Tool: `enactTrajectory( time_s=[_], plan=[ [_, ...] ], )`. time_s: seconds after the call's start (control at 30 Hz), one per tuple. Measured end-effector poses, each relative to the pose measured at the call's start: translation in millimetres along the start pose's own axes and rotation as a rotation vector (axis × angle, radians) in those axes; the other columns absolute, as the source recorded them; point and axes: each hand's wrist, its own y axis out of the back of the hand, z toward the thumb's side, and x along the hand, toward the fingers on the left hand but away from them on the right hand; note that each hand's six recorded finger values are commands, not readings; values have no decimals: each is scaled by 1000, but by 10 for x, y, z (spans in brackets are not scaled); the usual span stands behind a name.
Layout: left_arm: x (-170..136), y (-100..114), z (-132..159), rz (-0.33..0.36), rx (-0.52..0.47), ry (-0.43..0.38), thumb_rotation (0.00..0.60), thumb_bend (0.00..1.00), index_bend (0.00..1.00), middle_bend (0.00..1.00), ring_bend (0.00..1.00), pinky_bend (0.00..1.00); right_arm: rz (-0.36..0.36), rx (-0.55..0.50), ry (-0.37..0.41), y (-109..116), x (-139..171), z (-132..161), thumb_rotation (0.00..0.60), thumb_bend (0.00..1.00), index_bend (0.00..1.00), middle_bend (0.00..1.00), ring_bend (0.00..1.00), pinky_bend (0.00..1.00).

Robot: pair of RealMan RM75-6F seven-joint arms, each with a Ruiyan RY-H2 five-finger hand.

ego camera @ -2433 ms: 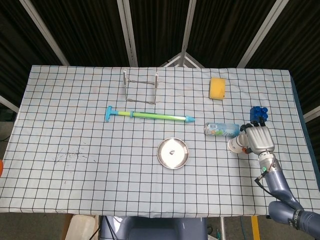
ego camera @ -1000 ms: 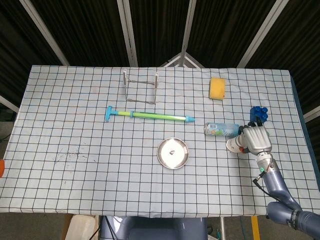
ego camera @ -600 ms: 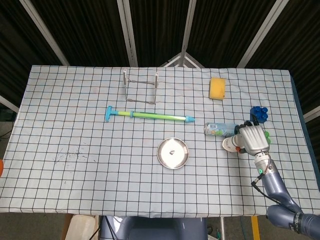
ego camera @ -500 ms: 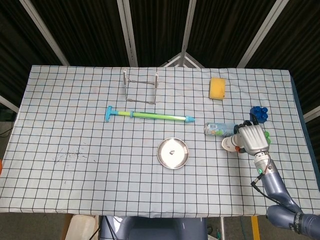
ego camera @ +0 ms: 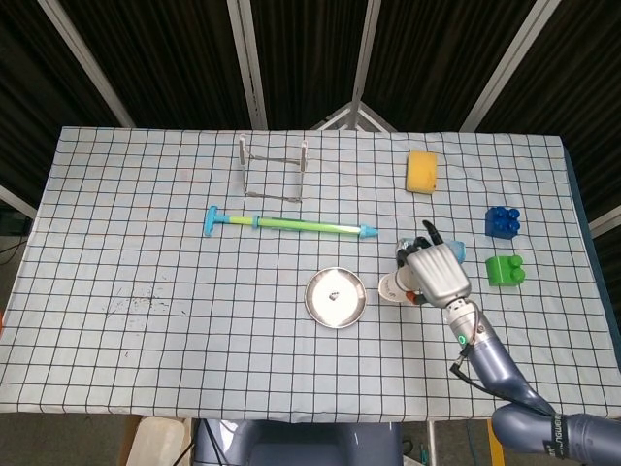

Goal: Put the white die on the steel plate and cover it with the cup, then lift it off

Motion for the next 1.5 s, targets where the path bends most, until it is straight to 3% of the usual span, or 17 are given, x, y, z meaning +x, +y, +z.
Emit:
enactTrajectory(
  time_s=[0.33, 0.87, 1.5],
  plan=[
    [17, 9, -28, 0, -7, 5, 600, 678, 202, 0, 0, 95, 10, -41, 79, -202, -230, 498, 600, 358, 561, 525, 288, 0],
    [33, -3, -30, -2, -3, 7, 600, 677, 202, 0, 0, 95, -3, -64, 112, -347, -382, 670, 600, 358, 561, 525, 290, 0],
    [30, 25, -60, 3, -16, 15, 600, 678, 202, 0, 0, 95, -35, -56, 148, -222, -380, 865, 600, 358, 561, 525, 290, 0]
  ],
)
